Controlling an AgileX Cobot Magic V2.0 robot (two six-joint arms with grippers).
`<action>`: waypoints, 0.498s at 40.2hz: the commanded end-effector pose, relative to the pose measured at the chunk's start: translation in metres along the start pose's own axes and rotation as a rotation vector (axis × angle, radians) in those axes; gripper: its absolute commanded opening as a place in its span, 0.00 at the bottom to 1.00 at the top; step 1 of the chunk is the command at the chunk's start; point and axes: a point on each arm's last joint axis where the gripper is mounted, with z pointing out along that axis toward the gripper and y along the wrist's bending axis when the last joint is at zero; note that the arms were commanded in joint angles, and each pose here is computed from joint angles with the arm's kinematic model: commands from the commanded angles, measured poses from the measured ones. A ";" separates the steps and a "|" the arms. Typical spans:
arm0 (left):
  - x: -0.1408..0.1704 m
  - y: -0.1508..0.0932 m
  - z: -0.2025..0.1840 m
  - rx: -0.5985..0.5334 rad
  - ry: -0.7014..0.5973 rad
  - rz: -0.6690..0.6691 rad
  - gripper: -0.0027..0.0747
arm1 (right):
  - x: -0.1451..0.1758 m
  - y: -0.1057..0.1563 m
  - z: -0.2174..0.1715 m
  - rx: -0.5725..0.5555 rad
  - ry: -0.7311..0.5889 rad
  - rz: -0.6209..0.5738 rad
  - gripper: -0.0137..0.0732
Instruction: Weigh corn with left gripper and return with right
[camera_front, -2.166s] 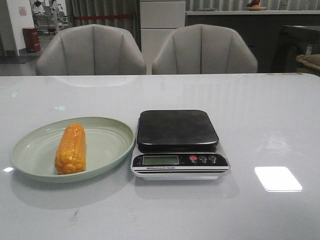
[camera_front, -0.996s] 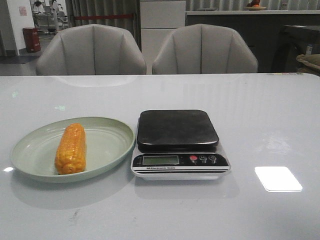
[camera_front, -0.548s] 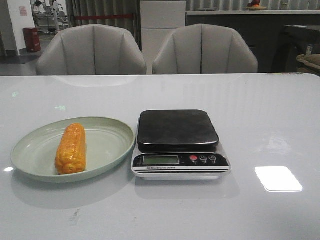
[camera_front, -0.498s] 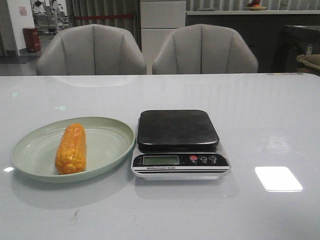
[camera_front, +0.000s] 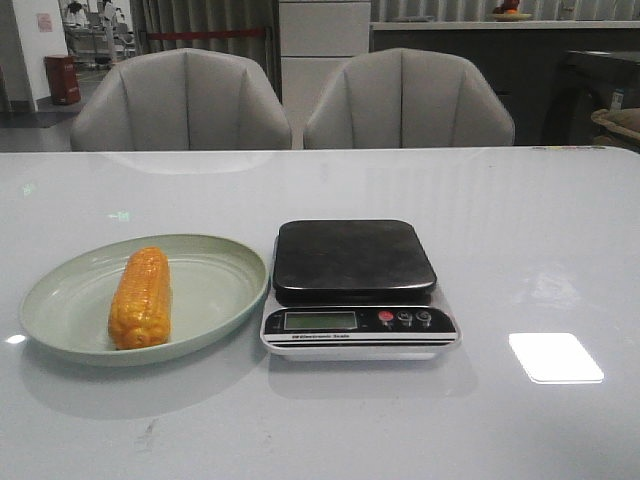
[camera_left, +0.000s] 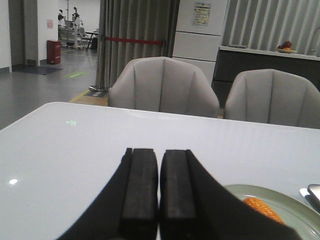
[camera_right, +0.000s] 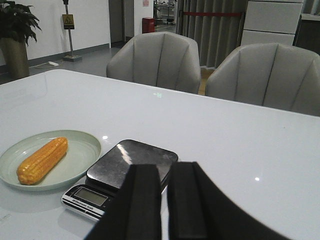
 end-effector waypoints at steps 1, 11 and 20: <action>-0.008 -0.004 -0.002 0.067 -0.093 -0.017 0.20 | -0.014 -0.003 -0.001 0.034 -0.078 0.002 0.40; -0.007 -0.010 -0.003 0.179 -0.076 -0.033 0.21 | -0.014 -0.003 -0.001 0.034 -0.078 0.002 0.40; -0.007 -0.010 -0.003 0.184 -0.075 -0.033 0.20 | -0.014 -0.003 -0.001 0.034 -0.078 0.002 0.40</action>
